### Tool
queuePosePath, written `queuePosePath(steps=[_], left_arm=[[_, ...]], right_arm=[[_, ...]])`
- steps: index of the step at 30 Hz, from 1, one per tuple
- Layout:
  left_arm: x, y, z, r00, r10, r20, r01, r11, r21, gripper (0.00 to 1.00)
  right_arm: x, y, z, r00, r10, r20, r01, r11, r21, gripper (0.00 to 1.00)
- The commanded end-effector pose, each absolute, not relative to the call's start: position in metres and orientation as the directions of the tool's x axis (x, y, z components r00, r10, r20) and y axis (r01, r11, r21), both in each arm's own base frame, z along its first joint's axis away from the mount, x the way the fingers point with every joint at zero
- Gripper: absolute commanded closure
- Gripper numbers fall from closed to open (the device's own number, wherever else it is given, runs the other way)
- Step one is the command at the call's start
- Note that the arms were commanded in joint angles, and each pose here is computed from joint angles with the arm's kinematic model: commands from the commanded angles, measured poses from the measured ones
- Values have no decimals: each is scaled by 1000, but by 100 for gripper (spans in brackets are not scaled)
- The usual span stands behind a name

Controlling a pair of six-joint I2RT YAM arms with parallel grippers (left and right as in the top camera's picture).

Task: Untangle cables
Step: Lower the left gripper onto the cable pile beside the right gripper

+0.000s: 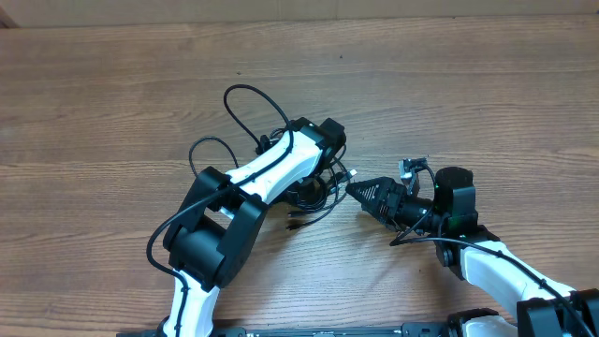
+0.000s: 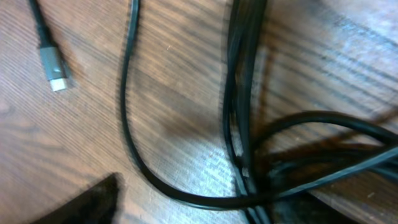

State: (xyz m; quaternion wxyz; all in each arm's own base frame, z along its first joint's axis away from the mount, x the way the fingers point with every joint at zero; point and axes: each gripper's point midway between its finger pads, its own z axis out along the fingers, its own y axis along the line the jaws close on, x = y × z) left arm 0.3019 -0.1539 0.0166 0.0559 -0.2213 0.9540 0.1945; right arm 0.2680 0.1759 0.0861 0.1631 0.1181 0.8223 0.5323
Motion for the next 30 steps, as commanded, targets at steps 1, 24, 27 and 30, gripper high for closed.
queuePosePath(steps=[1, 24, 27, 30], left_arm=[[305, -148, 19, -884, -407, -231, -465, 817, 341, 37], [301, -149, 1, -880, -418, -225, -472, 824, 314, 93], [301, -149, 1, -880, -418, -225, -472, 824, 314, 95], [301, -149, 1, -880, -418, -225, -471, 824, 314, 96]], right_arm=[[269, 176, 89, -918, 363, -159, 2, 405, 914, 0], [269, 176, 89, -918, 364, -160, 1, 405, 914, 0], [269, 176, 89, -918, 363, -159, 1, 405, 914, 0], [269, 176, 89, -918, 363, -159, 1, 405, 914, 0]])
